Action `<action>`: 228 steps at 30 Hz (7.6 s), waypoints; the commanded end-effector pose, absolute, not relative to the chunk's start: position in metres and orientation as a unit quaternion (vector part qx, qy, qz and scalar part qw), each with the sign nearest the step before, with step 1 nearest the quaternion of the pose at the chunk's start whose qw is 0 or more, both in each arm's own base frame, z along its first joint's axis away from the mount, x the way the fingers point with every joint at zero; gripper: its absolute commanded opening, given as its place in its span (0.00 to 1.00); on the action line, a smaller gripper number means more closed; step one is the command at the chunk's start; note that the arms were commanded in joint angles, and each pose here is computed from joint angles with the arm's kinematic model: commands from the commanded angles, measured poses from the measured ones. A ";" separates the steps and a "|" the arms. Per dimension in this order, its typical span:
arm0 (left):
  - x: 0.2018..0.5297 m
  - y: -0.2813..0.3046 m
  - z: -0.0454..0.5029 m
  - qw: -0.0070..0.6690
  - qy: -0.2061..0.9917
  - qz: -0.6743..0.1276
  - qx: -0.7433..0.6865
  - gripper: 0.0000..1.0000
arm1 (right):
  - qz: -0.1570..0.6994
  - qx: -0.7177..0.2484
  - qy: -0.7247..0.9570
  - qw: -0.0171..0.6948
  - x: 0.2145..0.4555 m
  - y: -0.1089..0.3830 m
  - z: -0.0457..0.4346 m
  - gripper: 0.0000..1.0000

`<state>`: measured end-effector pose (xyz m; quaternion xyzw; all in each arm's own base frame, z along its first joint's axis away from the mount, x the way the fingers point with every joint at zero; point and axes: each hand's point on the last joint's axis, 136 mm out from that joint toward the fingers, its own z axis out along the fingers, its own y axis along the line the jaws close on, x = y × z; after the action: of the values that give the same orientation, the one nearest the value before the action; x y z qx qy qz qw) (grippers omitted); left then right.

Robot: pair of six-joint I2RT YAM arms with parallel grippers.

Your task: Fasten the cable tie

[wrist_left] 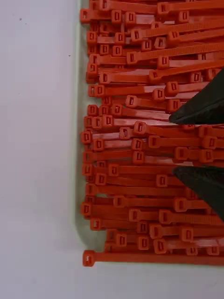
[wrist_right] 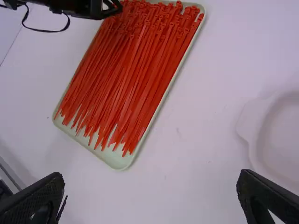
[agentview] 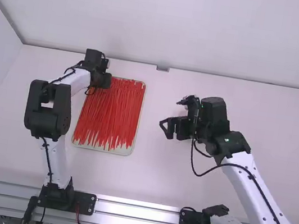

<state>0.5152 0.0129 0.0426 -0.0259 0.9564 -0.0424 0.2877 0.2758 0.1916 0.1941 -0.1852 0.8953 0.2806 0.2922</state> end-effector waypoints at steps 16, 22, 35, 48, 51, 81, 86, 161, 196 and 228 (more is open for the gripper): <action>0.494 0.000 0.004 0.261 0.963 -0.070 -0.019 0.18 | 0.281 -0.184 0.891 0.306 0.283 0.192 0.207 0.99; 0.491 -0.004 0.003 0.258 0.962 -0.082 -0.018 0.19 | 0.281 -0.184 0.891 0.304 0.282 0.192 0.207 0.98; 0.485 -0.003 -0.004 0.249 0.965 -0.076 -0.019 0.23 | 0.281 -0.183 0.892 0.303 0.282 0.191 0.206 0.99; 0.484 -0.001 -0.006 0.246 0.966 -0.072 -0.019 0.21 | 0.281 -0.183 0.892 0.303 0.282 0.191 0.206 0.98; 0.484 0.001 -0.007 0.246 0.967 -0.065 -0.021 0.19 | 0.281 -0.183 0.892 0.303 0.282 0.191 0.206 0.98; 0.489 0.005 -0.004 0.256 0.964 -0.063 -0.026 0.05 | 0.282 -0.183 0.890 0.307 0.283 0.191 0.208 0.99; 0.498 0.002 0.005 0.270 0.960 -0.066 -0.026 0.04 | 0.282 -0.184 0.889 0.311 0.285 0.192 0.209 0.99; 0.375 -0.213 0.361 0.591 0.712 -0.358 0.128 0.02 | 0.435 -0.236 0.747 0.443 0.325 0.279 0.289 0.81; 0.374 -0.186 0.379 0.596 0.683 -0.378 0.187 0.86 | 0.474 -0.249 0.726 0.433 0.332 0.244 0.299 0.00; 0.327 -0.236 0.420 0.442 0.493 -0.565 0.493 0.93 | 0.486 -0.379 0.615 0.492 0.315 0.231 0.334 0.00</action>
<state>0.3376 -0.2313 0.4069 0.4695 0.5136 -0.5685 0.4389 0.3156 0.2296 0.3189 -0.3603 0.6333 0.4910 0.4775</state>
